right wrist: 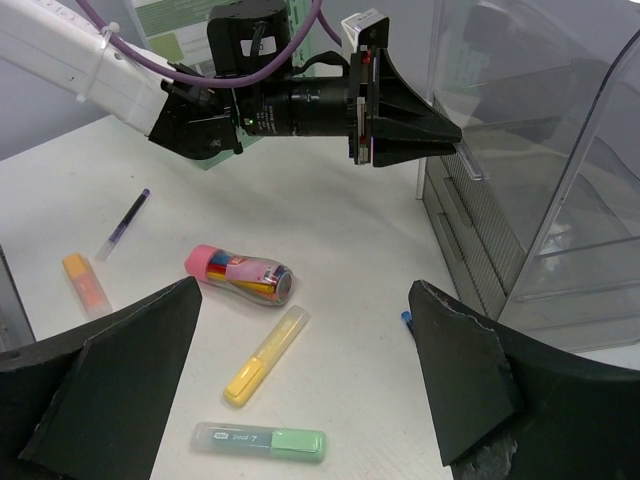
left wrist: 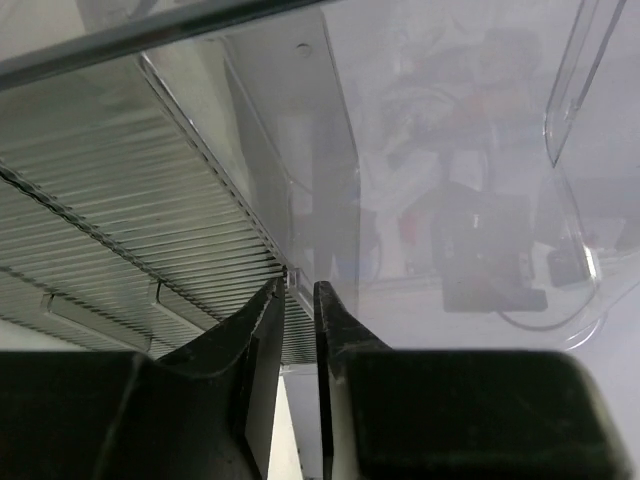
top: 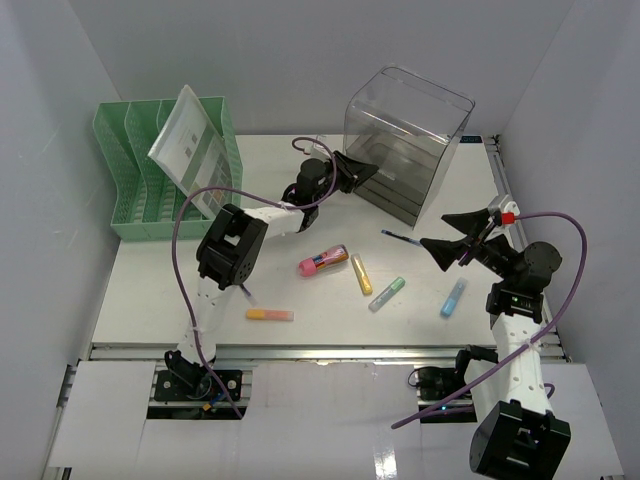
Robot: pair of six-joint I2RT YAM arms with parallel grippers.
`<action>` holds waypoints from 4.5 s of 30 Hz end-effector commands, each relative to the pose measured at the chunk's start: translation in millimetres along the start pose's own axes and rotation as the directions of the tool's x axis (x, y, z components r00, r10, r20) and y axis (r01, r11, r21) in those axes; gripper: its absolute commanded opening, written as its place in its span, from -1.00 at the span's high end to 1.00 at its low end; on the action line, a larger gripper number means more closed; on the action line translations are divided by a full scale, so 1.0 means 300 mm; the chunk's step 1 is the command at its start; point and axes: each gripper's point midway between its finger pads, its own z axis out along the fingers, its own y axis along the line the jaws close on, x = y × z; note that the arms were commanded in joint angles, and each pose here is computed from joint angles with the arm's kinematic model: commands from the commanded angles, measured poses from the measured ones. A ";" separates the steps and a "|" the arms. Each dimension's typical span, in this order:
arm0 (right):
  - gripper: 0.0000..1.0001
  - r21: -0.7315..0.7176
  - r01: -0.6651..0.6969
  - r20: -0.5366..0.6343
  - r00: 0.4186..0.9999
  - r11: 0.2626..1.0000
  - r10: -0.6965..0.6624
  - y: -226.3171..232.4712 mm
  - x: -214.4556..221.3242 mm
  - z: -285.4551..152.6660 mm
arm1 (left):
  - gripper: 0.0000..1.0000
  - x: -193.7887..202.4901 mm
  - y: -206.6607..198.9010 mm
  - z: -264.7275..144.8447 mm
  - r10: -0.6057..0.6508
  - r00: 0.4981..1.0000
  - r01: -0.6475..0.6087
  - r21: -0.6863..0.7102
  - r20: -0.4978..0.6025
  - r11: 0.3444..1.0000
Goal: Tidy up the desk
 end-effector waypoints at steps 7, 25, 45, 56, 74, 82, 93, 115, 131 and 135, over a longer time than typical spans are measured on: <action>-0.81 0.019 0.041 0.026 0.999 0.999 -0.041 -0.006 -0.030 -0.004 | 1.00 -0.010 -0.122 -0.037 -0.018 1.000 0.017 0.090 0.005 0.996; -0.81 -0.002 -0.192 -0.124 0.974 0.981 0.191 -0.057 -0.137 0.040 | 1.00 -0.038 -0.446 -0.245 0.096 0.995 -0.090 0.232 -0.012 0.968; -0.99 0.083 -0.506 -0.032 0.860 0.858 0.510 -0.144 -0.247 0.187 | 1.00 -0.039 -0.605 -0.323 0.095 0.995 -0.081 0.318 -0.029 0.945; -0.64 0.136 -0.445 -0.021 0.892 0.885 0.452 -0.185 -0.230 0.331 | 1.00 -0.037 -0.613 -0.344 0.082 0.996 -0.066 0.323 -0.037 0.944; -0.39 0.057 -0.217 -0.114 0.968 0.975 0.222 -0.089 -0.245 0.271 | 1.00 -0.057 -0.608 -0.351 0.073 0.997 -0.060 0.325 -0.030 0.944; -0.42 0.257 -0.223 -0.143 0.954 0.940 0.265 -0.179 -0.174 0.236 | 1.00 -0.065 -0.623 -0.360 0.080 0.996 -0.067 0.329 -0.027 0.942; -0.41 0.173 -0.328 -0.124 0.928 0.929 0.351 -0.212 -0.144 0.321 | 1.00 -0.060 -0.617 -0.360 0.076 0.996 -0.060 0.328 -0.036 0.943; 0.85 -0.053 -0.343 -0.037 0.939 0.938 0.342 -0.124 -0.243 0.352 | 0.54 -0.061 -0.615 -0.362 0.077 0.996 -0.057 0.313 -0.053 0.948; 0.85 -0.096 -0.356 0.036 0.932 0.929 0.361 -0.128 -0.378 0.318 | -0.83 -0.001 -0.506 -0.668 0.488 0.871 -0.480 0.112 -0.056 0.870; 0.85 -0.136 -0.387 0.066 0.915 0.912 0.398 -0.108 -0.427 0.306 | -0.84 -0.029 -0.425 -0.769 0.660 0.745 -0.665 -0.029 -0.095 0.747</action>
